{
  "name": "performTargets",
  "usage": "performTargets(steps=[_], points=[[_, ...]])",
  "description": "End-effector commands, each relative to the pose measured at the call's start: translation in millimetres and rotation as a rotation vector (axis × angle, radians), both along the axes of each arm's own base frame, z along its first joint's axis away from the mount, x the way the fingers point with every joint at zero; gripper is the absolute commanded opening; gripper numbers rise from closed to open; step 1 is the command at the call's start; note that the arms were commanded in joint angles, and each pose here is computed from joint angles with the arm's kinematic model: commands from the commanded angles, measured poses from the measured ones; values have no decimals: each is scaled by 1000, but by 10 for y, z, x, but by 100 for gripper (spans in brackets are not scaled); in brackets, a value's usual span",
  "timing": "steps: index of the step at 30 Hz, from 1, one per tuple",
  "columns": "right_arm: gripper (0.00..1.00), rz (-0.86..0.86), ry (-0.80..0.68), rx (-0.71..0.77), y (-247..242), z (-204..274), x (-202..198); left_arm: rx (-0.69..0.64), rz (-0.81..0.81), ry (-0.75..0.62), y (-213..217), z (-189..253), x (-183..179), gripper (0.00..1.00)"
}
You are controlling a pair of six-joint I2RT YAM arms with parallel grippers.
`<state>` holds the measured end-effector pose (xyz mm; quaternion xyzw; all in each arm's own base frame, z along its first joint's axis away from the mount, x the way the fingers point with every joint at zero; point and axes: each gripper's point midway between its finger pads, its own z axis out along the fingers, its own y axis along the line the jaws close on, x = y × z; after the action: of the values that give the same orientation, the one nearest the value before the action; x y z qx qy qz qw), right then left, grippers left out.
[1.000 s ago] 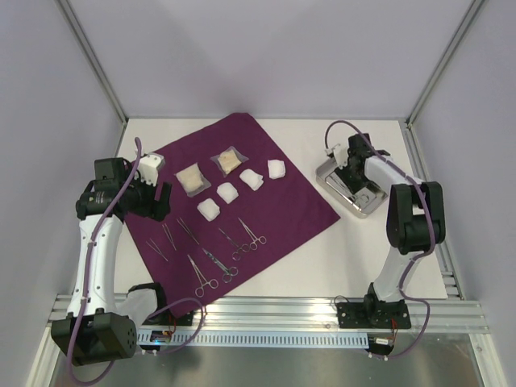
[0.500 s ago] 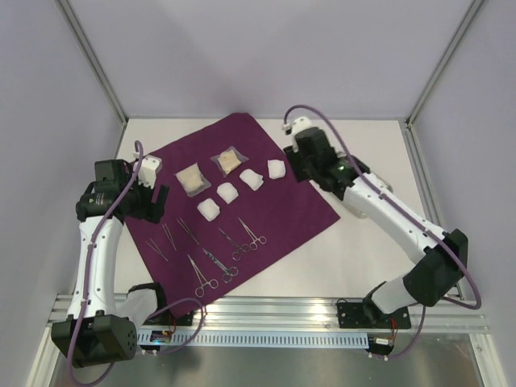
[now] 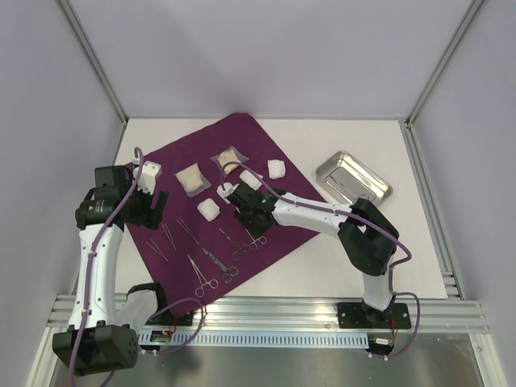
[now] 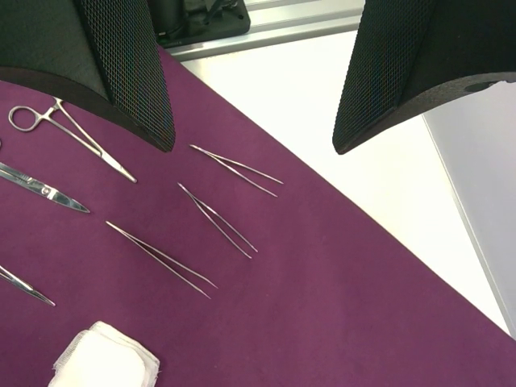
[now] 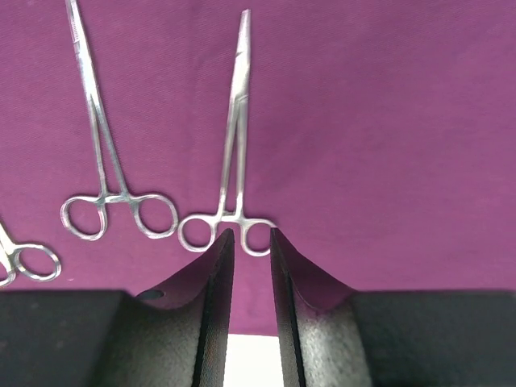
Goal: Prepare the surgical pack
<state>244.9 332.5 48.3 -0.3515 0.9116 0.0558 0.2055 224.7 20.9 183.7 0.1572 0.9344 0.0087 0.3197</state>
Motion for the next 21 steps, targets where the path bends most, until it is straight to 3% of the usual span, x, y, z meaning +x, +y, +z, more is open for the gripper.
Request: performTargets(steps=[1,14,18,21], points=[[27,6,18,83,230,114,-40,4,-1,-9,11,8,-15,88],[22,36,25,4,209,-120,16,-20,-3,-2,-23,-45,32,88],[39,35,34,8,248,-135,20,-25,-6,1,-30,-76,30,88],[38,31,26,7,250,-133,45,-21,-7,6,-24,-97,29,88]])
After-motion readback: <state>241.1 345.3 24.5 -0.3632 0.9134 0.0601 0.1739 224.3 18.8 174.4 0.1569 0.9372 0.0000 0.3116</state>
